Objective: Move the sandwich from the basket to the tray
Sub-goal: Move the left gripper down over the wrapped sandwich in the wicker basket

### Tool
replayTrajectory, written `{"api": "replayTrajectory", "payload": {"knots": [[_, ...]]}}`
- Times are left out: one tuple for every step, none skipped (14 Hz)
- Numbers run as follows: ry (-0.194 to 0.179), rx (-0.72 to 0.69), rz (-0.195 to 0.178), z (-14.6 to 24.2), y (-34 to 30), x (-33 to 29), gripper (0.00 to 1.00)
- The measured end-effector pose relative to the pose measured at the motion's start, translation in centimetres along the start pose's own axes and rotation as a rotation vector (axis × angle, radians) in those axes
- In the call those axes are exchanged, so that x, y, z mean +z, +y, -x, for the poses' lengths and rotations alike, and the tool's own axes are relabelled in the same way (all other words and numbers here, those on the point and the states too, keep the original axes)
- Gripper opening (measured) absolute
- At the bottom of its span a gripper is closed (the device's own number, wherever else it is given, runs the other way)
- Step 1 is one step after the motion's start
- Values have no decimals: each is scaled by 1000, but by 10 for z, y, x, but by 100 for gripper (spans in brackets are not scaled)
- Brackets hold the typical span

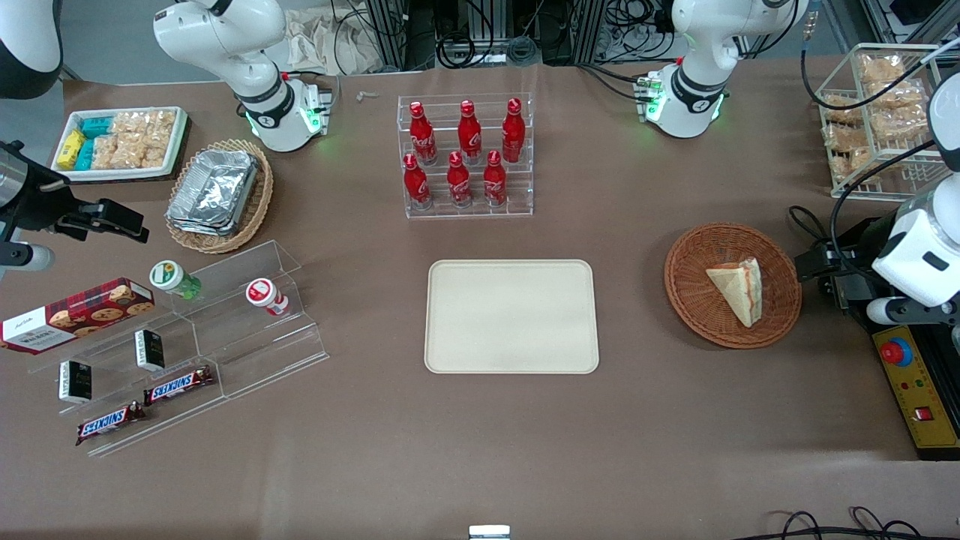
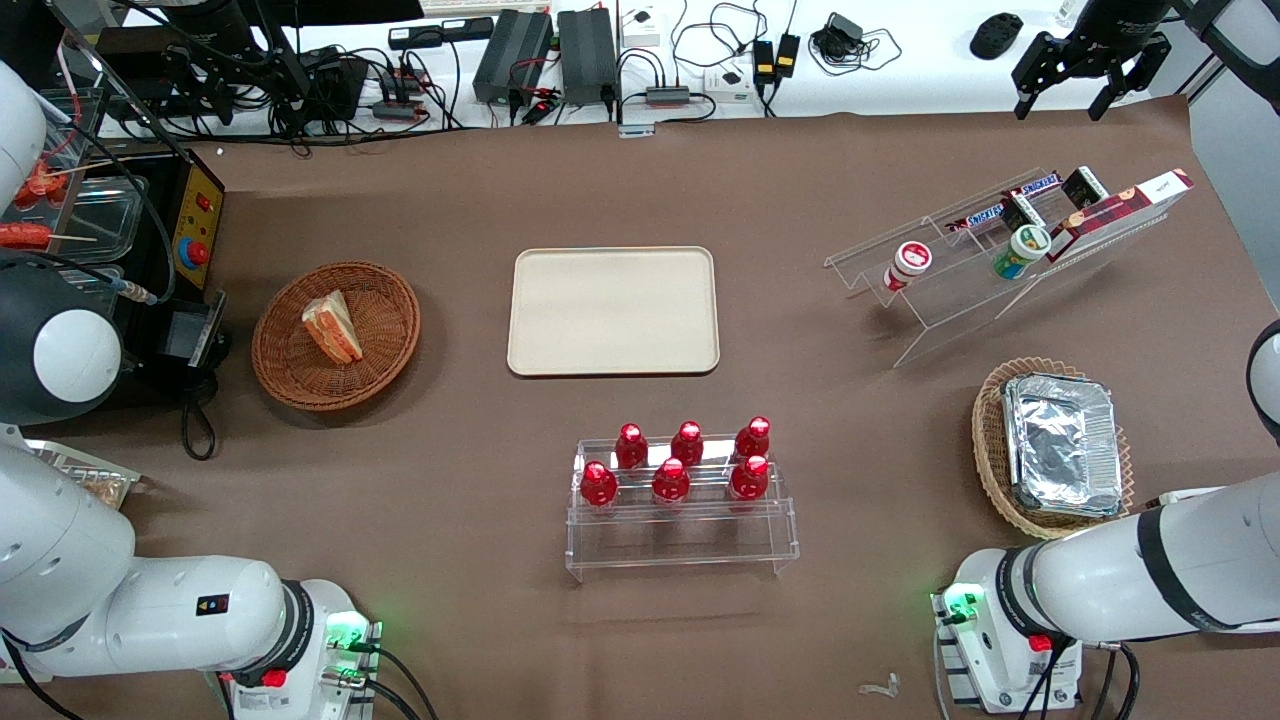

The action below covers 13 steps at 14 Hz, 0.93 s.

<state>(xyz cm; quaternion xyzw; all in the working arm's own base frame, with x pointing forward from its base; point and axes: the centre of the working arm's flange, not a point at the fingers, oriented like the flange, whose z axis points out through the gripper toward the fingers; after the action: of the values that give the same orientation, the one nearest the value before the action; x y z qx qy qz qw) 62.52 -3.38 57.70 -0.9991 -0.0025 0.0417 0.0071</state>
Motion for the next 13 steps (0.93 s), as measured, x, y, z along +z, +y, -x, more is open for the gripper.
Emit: {"api": "replayTrajectory", "payload": {"knots": [[0,0,0,0,0,0,100],[0,0,0,0,0,0,100],[0,0,0,0,0,0,100],[0,0,0,0,0,0,100],[0,1,0,0,0,0,100],[0,1,0,0,0,0,100],[0,1,0,0,0,0,100],[0,1,0,0,0,0,100],[0,1,0,0,0,0,100],[0,0,0,0,0,0,100],[-3,-4,-1,0,-3,0,100],[-22,-10,-1,2,-7,2,100],[-63,-16,-9,6,-11,6,100]]}}
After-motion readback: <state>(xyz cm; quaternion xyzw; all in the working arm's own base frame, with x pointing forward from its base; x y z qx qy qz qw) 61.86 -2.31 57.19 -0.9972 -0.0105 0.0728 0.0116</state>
